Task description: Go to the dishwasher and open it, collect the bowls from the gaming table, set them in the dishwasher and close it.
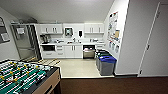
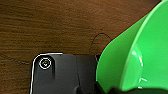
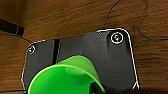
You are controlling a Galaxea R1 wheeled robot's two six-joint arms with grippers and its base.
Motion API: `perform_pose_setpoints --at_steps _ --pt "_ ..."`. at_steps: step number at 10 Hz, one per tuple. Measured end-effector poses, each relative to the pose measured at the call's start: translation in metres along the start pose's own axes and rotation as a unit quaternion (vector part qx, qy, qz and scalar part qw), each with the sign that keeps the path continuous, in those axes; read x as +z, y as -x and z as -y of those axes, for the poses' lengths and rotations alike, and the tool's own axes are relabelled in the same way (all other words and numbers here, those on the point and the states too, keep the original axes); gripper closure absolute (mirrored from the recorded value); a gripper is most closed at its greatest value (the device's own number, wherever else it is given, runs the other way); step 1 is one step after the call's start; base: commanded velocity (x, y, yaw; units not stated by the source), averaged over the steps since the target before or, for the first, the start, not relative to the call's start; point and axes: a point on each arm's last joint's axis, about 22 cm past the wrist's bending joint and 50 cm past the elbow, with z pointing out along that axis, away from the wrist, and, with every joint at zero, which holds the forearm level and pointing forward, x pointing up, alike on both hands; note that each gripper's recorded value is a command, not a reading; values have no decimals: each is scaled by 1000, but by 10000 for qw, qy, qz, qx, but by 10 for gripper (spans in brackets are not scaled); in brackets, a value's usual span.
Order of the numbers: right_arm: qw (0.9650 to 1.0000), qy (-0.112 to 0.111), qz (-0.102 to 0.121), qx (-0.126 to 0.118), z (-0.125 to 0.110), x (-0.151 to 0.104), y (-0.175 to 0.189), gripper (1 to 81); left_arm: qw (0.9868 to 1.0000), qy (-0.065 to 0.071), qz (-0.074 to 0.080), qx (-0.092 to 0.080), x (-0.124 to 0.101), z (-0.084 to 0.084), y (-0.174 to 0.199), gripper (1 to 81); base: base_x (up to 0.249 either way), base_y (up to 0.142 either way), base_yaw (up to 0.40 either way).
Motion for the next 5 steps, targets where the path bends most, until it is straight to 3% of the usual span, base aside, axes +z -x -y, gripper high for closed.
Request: perform_pose_setpoints --at_steps 2,4,5 --pt "10000 34 31 5 -4 -2 7 811 10000 3 26 -8 -2 0 6 811 127 0 0" --pt "10000 -48 17 8 7 2 5 811 10000 -59 6 10 -5 9 2 811 140 -62 0" --pt "10000 -47 25 10 6 1 7 811 10000 -32 -3 10 -3 5 2 811 144 -67 0"
